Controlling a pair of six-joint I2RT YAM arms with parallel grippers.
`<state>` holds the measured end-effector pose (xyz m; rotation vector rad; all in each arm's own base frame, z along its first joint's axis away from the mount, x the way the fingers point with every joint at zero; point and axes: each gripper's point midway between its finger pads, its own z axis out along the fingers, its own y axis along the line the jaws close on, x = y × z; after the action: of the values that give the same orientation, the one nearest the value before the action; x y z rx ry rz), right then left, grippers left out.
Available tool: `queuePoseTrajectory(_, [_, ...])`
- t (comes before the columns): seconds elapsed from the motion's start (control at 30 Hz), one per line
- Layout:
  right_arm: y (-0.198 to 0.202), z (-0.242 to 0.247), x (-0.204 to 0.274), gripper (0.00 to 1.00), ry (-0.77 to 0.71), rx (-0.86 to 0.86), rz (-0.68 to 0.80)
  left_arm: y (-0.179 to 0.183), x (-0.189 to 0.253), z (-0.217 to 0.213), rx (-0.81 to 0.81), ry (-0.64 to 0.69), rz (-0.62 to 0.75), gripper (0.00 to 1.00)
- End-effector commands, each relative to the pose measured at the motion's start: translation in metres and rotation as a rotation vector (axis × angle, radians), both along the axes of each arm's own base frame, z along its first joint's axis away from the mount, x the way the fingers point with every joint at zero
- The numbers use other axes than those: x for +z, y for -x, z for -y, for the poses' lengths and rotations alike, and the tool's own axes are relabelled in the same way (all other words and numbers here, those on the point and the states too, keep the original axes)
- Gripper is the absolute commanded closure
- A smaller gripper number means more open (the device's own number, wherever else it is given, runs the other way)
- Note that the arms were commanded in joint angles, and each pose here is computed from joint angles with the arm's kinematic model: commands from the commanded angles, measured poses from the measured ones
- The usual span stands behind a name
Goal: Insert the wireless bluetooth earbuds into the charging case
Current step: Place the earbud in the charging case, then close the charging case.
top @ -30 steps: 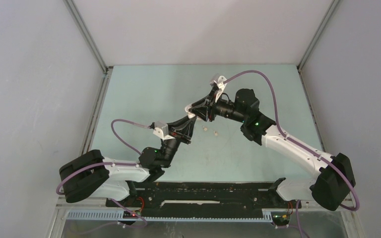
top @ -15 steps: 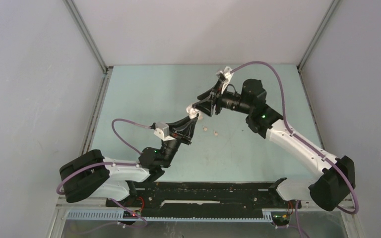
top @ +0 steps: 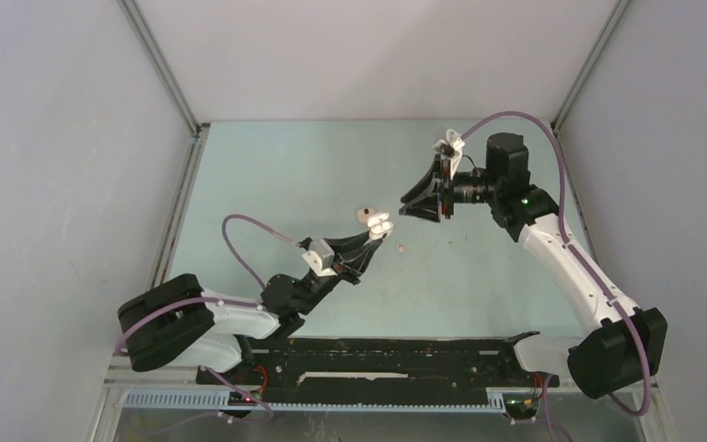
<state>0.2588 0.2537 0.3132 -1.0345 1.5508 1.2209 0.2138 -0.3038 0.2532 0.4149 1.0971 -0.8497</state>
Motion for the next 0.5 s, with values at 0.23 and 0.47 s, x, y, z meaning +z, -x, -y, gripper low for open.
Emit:
queuePoseTrajectory(0.23, [0.069,0.012,-0.028,0.77,0.181,0.277,0.248,0.027,-0.008,0.026,-0.177,-0.105,0.160,1.00])
queuePoseTrajectory(0.47, [0.073,0.021,-0.041,0.53,0.240,0.283,0.256,0.028,-0.022,0.031,-0.194,-0.140,0.149,1.00])
